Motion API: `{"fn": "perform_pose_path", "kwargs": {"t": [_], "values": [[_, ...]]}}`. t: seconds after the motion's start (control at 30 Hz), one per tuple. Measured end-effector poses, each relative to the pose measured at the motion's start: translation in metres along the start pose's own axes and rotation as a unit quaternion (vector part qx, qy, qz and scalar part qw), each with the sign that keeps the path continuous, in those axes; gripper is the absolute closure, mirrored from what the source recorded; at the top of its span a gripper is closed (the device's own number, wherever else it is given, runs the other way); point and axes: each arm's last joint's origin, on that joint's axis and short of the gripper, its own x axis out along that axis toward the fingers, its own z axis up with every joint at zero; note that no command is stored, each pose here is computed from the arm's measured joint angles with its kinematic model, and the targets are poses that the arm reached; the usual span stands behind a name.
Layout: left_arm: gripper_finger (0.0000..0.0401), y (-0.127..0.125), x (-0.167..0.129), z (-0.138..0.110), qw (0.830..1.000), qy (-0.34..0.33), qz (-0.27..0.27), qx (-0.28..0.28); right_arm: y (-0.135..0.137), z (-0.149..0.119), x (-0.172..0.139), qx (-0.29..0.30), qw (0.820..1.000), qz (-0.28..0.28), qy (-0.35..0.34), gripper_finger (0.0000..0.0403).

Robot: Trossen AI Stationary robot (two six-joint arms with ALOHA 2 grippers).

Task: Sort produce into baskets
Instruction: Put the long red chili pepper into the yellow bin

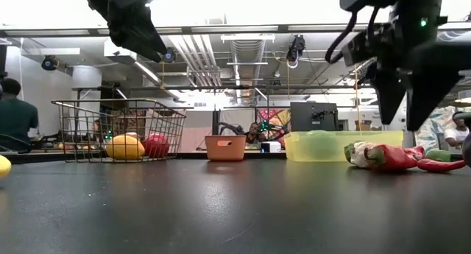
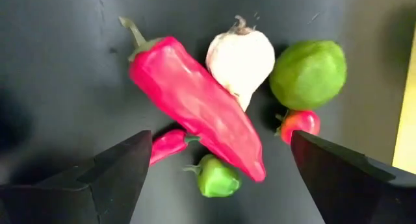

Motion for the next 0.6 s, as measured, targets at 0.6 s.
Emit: {"fn": "perform_pose_path", "kwargs": {"t": [0.6], "values": [[0.0104, 0.0, 0.0, 0.0, 1.0, -0.002, 0.0, 0.011, 0.01, 0.012, 0.028, -0.064, 0.998, -0.01, 0.017, 0.0044]]}}
